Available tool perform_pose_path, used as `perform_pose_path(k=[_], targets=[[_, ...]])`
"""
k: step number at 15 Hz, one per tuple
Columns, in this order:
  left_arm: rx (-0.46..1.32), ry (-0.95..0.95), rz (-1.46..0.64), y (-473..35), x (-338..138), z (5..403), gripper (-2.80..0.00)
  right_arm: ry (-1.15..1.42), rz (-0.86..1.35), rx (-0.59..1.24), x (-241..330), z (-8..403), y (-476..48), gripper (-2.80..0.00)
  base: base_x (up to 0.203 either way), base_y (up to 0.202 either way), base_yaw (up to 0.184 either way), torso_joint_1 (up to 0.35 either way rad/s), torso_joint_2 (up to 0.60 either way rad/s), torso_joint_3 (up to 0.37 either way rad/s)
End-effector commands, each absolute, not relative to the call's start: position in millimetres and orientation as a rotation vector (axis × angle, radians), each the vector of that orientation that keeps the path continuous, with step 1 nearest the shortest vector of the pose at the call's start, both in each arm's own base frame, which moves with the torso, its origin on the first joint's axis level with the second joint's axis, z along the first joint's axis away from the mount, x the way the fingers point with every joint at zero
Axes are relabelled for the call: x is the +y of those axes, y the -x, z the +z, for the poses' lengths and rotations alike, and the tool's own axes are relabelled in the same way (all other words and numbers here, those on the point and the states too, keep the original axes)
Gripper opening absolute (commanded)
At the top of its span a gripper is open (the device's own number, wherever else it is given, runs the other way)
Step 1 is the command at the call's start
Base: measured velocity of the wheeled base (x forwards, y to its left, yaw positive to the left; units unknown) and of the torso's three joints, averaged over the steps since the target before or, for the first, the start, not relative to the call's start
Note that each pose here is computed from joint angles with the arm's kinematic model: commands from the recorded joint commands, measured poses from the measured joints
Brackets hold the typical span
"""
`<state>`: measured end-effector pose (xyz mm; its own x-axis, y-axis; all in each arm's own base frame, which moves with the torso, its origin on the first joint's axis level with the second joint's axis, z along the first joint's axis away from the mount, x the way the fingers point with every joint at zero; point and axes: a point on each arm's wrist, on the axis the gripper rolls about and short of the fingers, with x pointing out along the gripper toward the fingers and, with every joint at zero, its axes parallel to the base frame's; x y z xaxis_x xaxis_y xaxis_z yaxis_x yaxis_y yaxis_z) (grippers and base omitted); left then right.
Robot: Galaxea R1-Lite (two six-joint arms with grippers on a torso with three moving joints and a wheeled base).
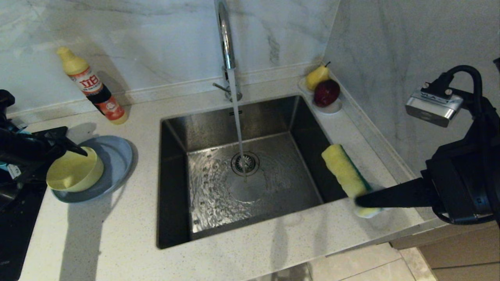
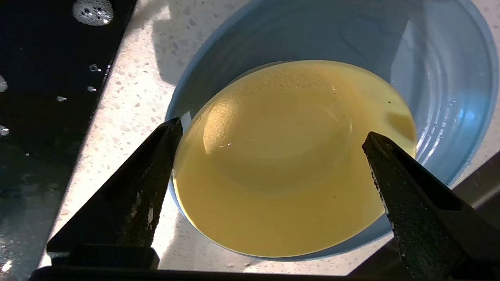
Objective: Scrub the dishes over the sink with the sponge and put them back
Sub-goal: Wash the bowl
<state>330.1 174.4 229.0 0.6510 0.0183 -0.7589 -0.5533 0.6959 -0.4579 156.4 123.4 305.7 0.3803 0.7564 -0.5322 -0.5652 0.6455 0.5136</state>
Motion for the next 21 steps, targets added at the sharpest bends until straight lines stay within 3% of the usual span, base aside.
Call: perform_pose_path(k=[1,21], targets=[[0.809,0.751,0.354,-329.8,174.0,228.9,0.00,-0.267,0.858,0.821,122.7,306.1,-155.2,-2.80,0.000,0.000,0.000,0.000,0.00,0.000],[0.842,0.715,0.341,-350.4,155.8,220.1,0.00,-0.268,0.841,0.836,120.4,300.9,-156.1,-2.80,0.000,0.000,0.000,0.000,0.00,0.000]])
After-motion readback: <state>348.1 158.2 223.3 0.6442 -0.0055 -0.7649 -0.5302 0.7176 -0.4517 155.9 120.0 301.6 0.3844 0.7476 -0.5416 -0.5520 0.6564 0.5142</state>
